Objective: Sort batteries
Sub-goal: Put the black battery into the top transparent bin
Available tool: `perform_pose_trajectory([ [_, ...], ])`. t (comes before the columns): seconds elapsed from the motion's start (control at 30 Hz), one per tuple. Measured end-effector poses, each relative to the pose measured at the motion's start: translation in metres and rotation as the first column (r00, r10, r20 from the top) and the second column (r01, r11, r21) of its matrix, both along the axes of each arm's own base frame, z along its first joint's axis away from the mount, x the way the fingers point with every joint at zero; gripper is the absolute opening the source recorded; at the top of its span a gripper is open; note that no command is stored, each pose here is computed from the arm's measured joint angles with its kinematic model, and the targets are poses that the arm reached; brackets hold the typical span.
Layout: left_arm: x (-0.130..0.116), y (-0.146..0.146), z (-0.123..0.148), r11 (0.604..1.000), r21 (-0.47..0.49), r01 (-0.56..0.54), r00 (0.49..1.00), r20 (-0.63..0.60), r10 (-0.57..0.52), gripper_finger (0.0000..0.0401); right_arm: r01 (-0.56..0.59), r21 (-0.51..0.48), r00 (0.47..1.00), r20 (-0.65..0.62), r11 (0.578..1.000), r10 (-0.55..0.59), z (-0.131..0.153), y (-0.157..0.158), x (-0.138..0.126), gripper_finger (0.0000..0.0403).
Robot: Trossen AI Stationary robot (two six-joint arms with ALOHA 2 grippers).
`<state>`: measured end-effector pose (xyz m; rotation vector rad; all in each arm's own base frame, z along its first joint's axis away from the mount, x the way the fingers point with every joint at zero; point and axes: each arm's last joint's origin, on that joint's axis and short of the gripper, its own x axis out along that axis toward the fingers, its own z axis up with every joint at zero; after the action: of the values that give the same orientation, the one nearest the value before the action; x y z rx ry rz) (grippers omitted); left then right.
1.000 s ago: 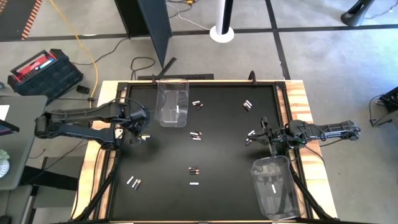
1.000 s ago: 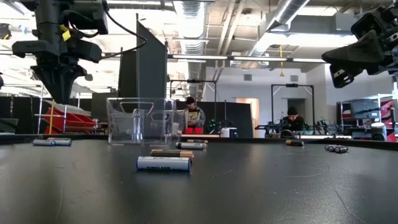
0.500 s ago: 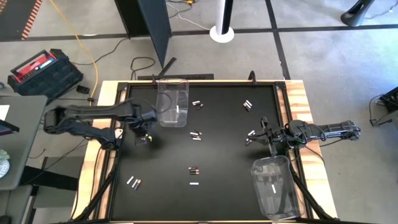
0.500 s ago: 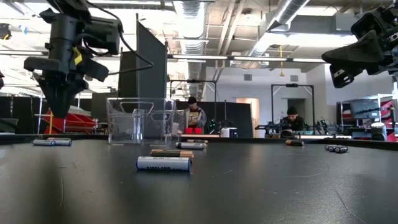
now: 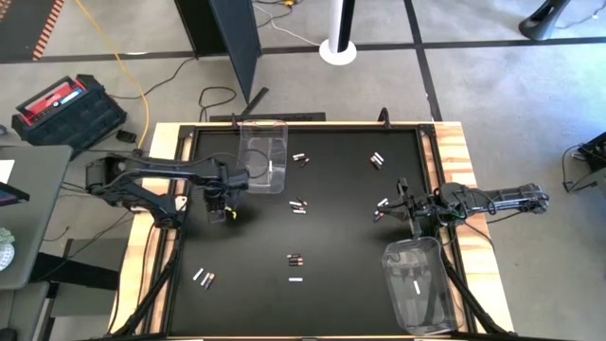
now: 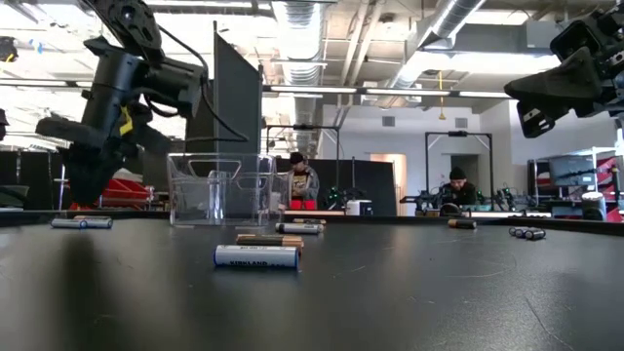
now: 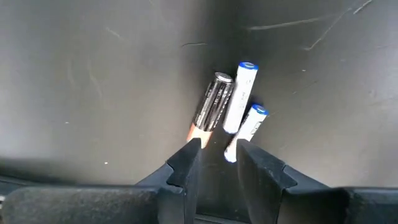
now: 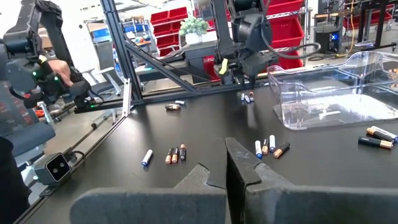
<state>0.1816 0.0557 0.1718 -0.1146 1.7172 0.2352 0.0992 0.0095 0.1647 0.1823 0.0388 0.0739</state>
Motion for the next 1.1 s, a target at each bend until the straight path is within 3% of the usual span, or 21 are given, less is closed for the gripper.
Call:
perform_pose_trajectory([
  [0.27,0.001,0.001,0.000,1.000,0.014,0.010,1.000,0.010,-0.011,0.0098,0.000,0.000,1.000,0.000,1.000,0.000,0.000,0.000,0.000,0.0011],
  [0.5,-0.009,-0.002,0.023,0.998,0.055,-0.036,0.987,0.158,0.027,0.0098,0.000,0.000,1.000,-0.001,1.000,0.000,0.000,0.000,0.000,0.0011],
  [0.7,-0.024,-0.007,0.047,0.985,0.052,-0.165,0.936,0.324,0.140,0.0098,0.000,0.000,1.000,0.000,1.000,0.000,0.000,0.000,0.000,0.0011],
  [0.87,-0.035,-0.011,0.060,0.923,-0.011,-0.384,0.832,0.430,0.351,0.0098,0.000,0.000,1.000,0.000,1.000,0.000,0.000,0.000,0.000,0.0011],
  [1.1,-0.038,-0.022,0.066,0.779,-0.162,-0.606,0.656,0.452,0.605,0.0098,0.000,0.000,1.000,0.000,1.000,0.000,0.000,0.000,0.000,0.0011],
])
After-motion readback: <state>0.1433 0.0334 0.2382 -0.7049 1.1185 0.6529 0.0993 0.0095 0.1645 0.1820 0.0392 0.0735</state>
